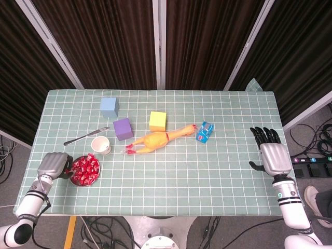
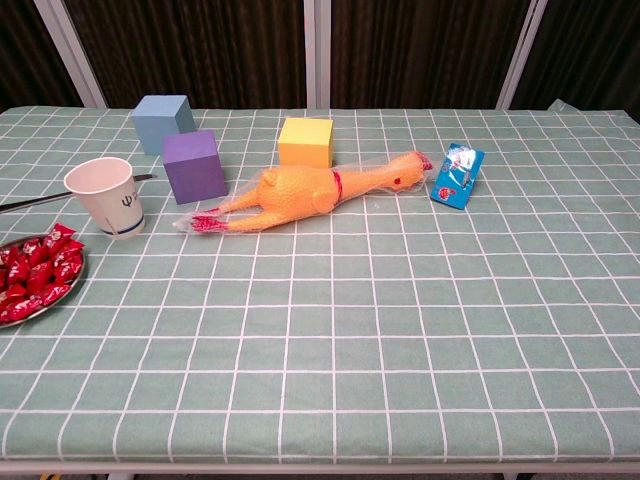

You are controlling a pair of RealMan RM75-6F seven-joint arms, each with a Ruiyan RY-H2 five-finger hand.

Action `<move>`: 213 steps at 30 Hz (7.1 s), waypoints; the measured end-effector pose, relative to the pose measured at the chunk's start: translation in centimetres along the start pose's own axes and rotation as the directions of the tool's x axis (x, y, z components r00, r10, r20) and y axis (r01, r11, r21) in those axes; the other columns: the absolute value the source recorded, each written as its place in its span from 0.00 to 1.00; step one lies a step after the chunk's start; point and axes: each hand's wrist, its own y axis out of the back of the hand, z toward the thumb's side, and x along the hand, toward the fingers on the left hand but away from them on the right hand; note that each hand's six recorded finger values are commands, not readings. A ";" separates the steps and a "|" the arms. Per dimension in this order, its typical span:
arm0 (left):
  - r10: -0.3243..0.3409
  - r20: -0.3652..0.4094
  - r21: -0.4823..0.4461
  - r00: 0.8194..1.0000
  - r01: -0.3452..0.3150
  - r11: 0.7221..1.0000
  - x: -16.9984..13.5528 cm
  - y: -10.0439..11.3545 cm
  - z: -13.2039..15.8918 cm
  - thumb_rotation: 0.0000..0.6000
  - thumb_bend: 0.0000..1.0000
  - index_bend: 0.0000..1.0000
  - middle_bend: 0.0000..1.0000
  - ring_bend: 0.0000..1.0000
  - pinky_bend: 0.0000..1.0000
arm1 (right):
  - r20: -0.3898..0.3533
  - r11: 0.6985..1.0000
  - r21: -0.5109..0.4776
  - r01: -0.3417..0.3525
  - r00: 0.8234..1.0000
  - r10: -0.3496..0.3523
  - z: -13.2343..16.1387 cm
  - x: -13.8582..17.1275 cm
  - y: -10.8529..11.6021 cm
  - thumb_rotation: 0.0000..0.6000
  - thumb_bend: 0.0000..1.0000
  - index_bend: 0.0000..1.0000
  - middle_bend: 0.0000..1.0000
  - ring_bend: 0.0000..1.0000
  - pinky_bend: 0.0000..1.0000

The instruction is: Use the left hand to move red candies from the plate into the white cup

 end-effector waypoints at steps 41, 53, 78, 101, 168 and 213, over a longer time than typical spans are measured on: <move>0.259 0.119 -0.162 0.959 -0.238 0.958 6.4 4.7 7.8 1.00 0.25 0.60 0.67 0.89 0.98 | 0.003 1.000 -0.001 -0.009 1.000 0.009 -0.1 0.0 -0.3 1.00 0.10 0.01 0.07 0.00 0.00; 0.146 -0.017 -0.153 0.989 -0.147 0.977 0.8 0.3 0.2 1.00 0.09 0.53 0.63 0.91 0.97 | -0.040 1.000 0.007 -0.006 0.999 0.007 1.2 -0.4 0.0 1.00 0.10 0.01 0.07 0.00 0.00; -0.012 0.034 0.039 0.999 0.010 0.999 2.3 -4.0 1.0 1.00 0.09 0.50 0.56 0.91 0.97 | -0.048 1.000 0.010 0.005 0.999 -0.005 2.0 0.1 0.2 1.00 0.10 0.01 0.07 0.00 0.00; -0.051 0.007 0.109 0.999 0.050 0.993 3.0 -5.8 0.1 1.00 0.11 0.51 0.55 0.90 0.97 | -0.037 1.000 0.017 -0.009 0.999 0.009 1.9 -0.1 0.0 1.00 0.10 0.01 0.07 0.00 0.00; 0.175 0.132 -0.040 0.976 -0.171 0.985 6.1 5.9 9.4 1.00 0.28 0.70 0.77 0.93 0.99 | -0.077 1.000 -0.003 0.019 0.997 -0.020 3.3 -0.4 1.5 1.00 0.10 0.01 0.07 0.00 0.00; 0.139 0.109 -0.064 0.984 -0.132 0.989 8.2 3.9 8.5 1.00 0.26 0.57 0.64 0.92 0.98 | -0.052 1.000 -0.007 0.017 0.998 -0.017 2.6 -0.6 1.2 1.00 0.10 0.01 0.07 0.00 0.00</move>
